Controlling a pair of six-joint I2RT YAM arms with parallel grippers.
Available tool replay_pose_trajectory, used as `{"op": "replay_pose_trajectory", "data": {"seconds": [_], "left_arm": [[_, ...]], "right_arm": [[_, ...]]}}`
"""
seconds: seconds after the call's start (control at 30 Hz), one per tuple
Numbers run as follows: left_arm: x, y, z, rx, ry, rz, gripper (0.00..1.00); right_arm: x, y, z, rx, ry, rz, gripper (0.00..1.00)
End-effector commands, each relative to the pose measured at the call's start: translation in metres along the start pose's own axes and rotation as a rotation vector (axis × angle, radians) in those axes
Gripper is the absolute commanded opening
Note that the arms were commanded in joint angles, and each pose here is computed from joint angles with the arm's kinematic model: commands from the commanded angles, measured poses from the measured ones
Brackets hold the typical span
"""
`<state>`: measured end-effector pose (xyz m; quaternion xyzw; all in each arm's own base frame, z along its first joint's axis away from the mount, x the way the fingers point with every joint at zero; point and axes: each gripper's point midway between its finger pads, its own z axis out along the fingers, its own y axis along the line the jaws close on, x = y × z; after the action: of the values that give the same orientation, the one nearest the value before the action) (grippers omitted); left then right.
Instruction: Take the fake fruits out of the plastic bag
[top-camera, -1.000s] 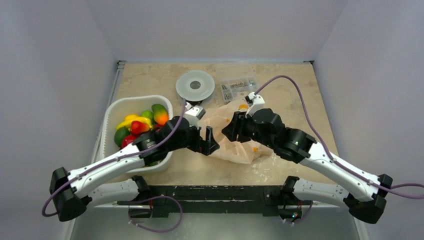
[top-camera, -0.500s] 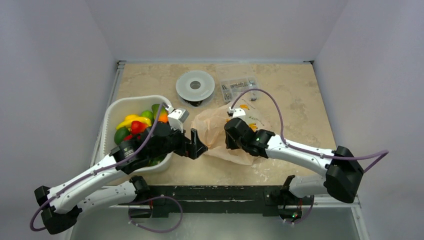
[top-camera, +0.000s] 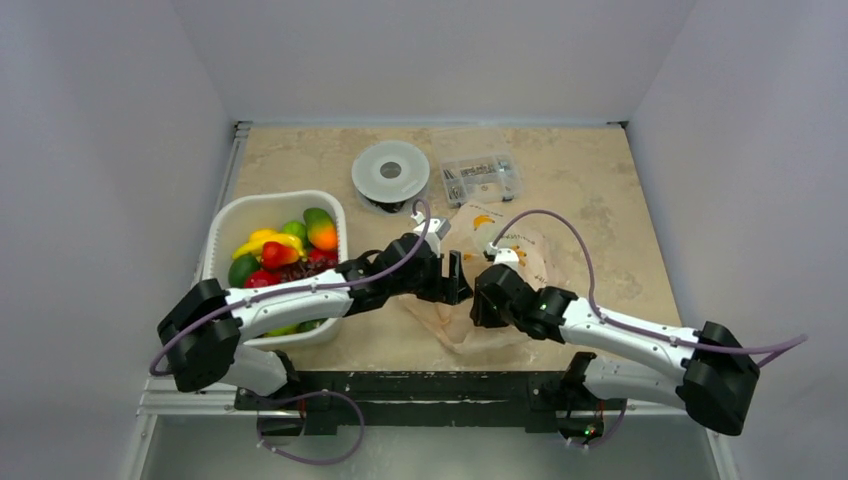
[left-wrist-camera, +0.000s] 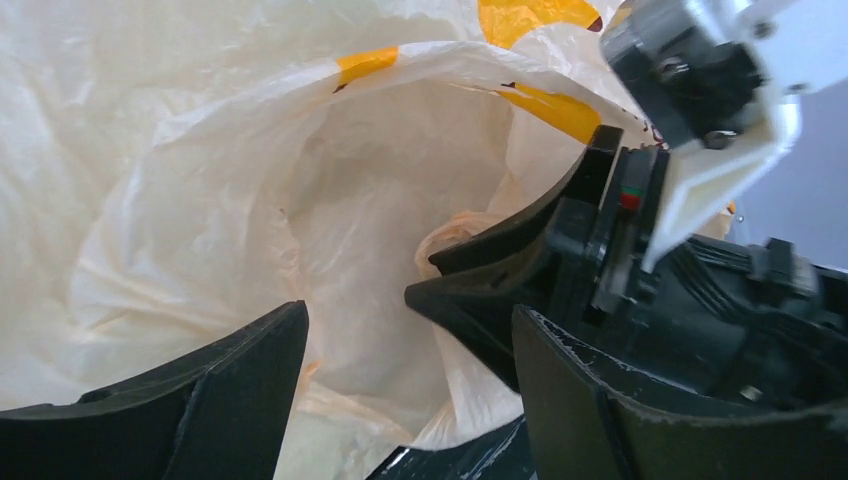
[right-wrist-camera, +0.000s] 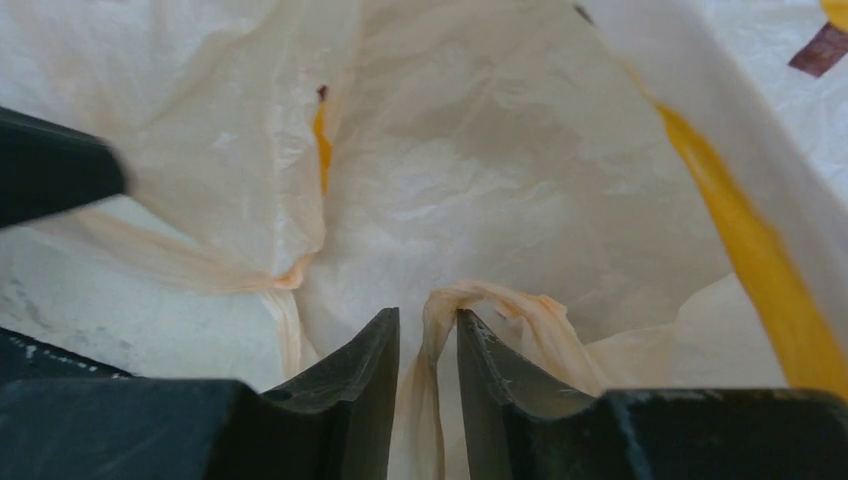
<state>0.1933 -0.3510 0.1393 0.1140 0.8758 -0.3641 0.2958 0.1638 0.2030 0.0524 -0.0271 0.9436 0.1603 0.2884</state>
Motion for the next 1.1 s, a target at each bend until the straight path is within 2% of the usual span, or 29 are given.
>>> {"op": "replay_pose_trajectory", "data": {"seconds": [0.0,0.1,0.2,0.33,0.43,0.57,0.6,0.63,0.77,0.83,0.93,1.07], "left_arm": [[-0.033,-0.041,0.011,0.151,-0.141,-0.052,0.71],[-0.024,-0.034,0.028,0.138,-0.121,-0.078,0.65],[-0.020,-0.030,0.040,0.129,-0.111,-0.090,0.58],[-0.016,-0.023,0.043,0.097,-0.105,-0.086,0.55],[-0.017,-0.024,0.037,0.094,-0.103,-0.068,0.55],[-0.019,-0.027,0.023,0.096,-0.103,-0.067,0.55],[-0.019,-0.027,0.019,0.095,-0.103,-0.070,0.54],[-0.019,-0.027,0.014,0.097,-0.106,-0.072,0.54],[-0.021,-0.021,-0.009,0.079,-0.129,-0.056,0.55],[-0.023,-0.022,-0.024,0.082,-0.142,-0.041,0.55],[-0.016,-0.017,-0.042,0.082,-0.128,-0.028,0.61],[-0.008,-0.011,-0.061,0.081,-0.113,-0.006,0.74]], "right_arm": [[-0.035,0.012,-0.026,-0.001,-0.082,0.046,0.31],[-0.044,0.006,-0.037,0.020,-0.116,0.059,0.31],[-0.061,0.015,-0.057,-0.031,-0.171,0.071,0.31],[-0.091,0.028,-0.090,-0.084,-0.250,0.036,0.32],[-0.114,0.036,-0.108,-0.089,-0.305,-0.045,0.42],[-0.143,0.018,-0.120,0.089,-0.344,-0.170,0.51],[-0.148,0.018,-0.121,0.112,-0.345,-0.212,0.61],[-0.148,0.018,-0.118,0.131,-0.322,-0.276,0.70],[-0.136,-0.001,-0.104,0.295,-0.170,-0.408,0.84],[-0.133,0.012,-0.097,0.228,-0.139,-0.459,0.89],[-0.128,0.011,-0.087,0.252,-0.081,-0.515,0.93],[-0.118,0.005,-0.064,0.315,-0.002,-0.563,0.95]]}}
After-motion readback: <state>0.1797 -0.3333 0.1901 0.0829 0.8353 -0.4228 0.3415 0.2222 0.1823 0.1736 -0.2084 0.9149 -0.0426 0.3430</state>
